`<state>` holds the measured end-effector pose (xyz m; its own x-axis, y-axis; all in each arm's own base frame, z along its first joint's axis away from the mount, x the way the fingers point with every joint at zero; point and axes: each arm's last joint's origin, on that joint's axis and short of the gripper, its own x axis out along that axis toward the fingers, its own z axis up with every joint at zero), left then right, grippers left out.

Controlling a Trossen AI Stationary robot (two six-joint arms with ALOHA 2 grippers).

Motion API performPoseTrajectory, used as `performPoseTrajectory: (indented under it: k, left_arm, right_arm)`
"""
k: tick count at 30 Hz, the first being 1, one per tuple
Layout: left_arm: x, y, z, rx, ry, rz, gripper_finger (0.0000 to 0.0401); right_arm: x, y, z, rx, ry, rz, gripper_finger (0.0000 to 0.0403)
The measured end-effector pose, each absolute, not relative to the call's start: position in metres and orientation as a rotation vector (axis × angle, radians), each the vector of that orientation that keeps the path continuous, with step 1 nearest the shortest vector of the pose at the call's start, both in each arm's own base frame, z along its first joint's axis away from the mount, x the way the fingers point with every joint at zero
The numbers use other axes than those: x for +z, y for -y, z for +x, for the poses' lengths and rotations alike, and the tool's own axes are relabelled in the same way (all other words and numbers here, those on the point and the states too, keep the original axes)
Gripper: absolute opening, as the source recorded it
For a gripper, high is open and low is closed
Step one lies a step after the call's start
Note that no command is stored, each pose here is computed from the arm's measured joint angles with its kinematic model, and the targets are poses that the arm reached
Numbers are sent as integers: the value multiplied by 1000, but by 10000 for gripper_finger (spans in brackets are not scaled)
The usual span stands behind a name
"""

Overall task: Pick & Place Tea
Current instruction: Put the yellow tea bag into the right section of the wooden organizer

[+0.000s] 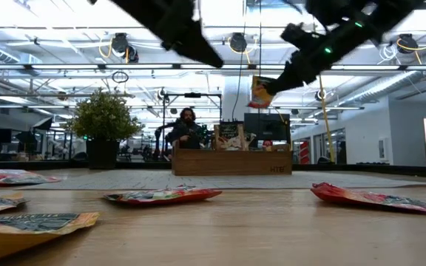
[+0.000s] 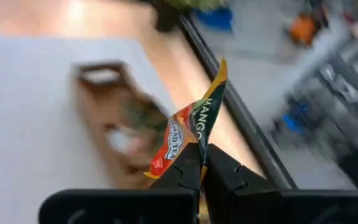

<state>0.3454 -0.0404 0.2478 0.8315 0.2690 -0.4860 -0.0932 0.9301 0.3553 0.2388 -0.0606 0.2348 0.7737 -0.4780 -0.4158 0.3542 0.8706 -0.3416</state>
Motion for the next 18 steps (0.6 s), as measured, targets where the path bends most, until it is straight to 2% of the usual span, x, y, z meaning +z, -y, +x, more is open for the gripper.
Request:
performPoseTrajectory:
  k: [3,6,9,11,18]
  left_arm:
    - [244,34,334,173,-445,281,26]
    - [239,27,318,169,-346,237,26]
    - [235,21,302,176,-246,187,26]
    - [234,18,300,177,-171,148,26]
    - [217,15,290,181,-188,99,26]
  right_arm:
    - [261,81,243,-420,-645,-215,0]
    - [275,102,250,-265,-770,-220,0]
    - [263,120,254,-58,-880,-193,0]
    - [254,131,260,-58,-903,-181,0]
    - [219,151,268,-55,-1015,-174,0]
